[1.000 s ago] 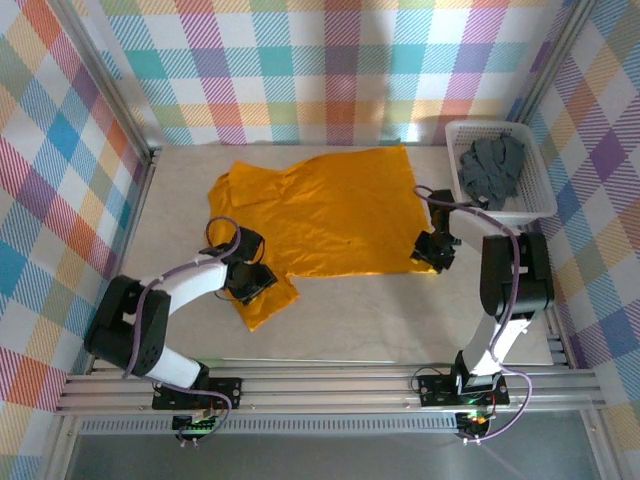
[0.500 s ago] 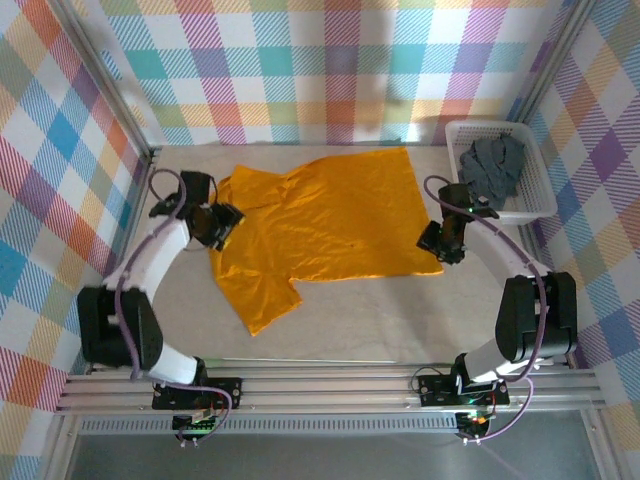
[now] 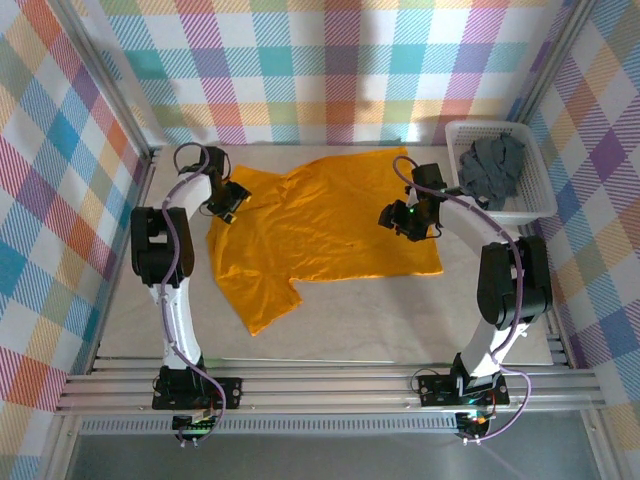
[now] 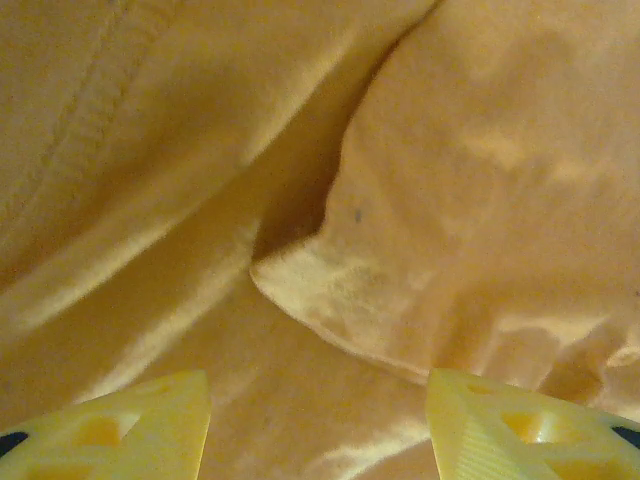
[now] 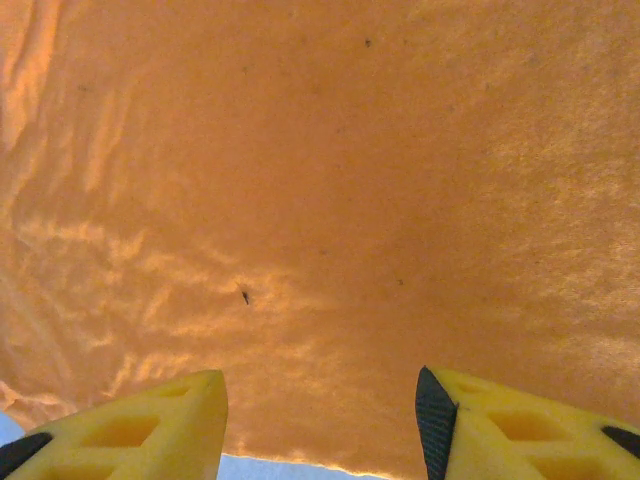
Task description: Fold and stack the t-shirts
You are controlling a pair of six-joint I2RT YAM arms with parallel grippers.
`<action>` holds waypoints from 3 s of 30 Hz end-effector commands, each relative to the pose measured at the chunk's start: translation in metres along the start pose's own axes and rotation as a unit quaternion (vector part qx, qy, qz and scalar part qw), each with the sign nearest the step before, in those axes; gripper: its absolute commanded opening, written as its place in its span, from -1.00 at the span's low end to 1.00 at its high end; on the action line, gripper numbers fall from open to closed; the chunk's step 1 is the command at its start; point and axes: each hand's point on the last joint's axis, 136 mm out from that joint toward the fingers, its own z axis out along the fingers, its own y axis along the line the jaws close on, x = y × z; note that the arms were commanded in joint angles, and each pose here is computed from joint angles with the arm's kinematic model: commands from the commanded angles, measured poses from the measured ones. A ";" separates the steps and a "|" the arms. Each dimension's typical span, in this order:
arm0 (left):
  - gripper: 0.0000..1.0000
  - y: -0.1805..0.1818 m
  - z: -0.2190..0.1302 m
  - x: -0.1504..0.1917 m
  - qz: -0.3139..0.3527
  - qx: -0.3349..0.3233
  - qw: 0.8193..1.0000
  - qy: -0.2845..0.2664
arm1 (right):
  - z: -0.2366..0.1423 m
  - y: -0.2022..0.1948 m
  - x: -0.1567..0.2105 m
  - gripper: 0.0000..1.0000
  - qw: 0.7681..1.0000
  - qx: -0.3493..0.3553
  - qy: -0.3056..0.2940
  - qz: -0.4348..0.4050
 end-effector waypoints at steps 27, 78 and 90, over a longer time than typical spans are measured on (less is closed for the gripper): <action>-1.00 -0.044 0.005 -0.050 0.034 0.057 0.997 -0.047 | 0.008 0.014 0.003 0.05 1.000 -0.029 0.006 -0.001; 0.08 0.198 -0.128 0.250 0.117 -0.165 0.979 0.022 | -0.079 -0.048 0.096 0.06 0.997 0.054 0.009 0.047; 0.21 0.207 -0.112 0.282 0.059 -0.062 0.995 0.059 | -0.079 -0.069 0.115 0.06 0.997 0.066 -0.001 0.046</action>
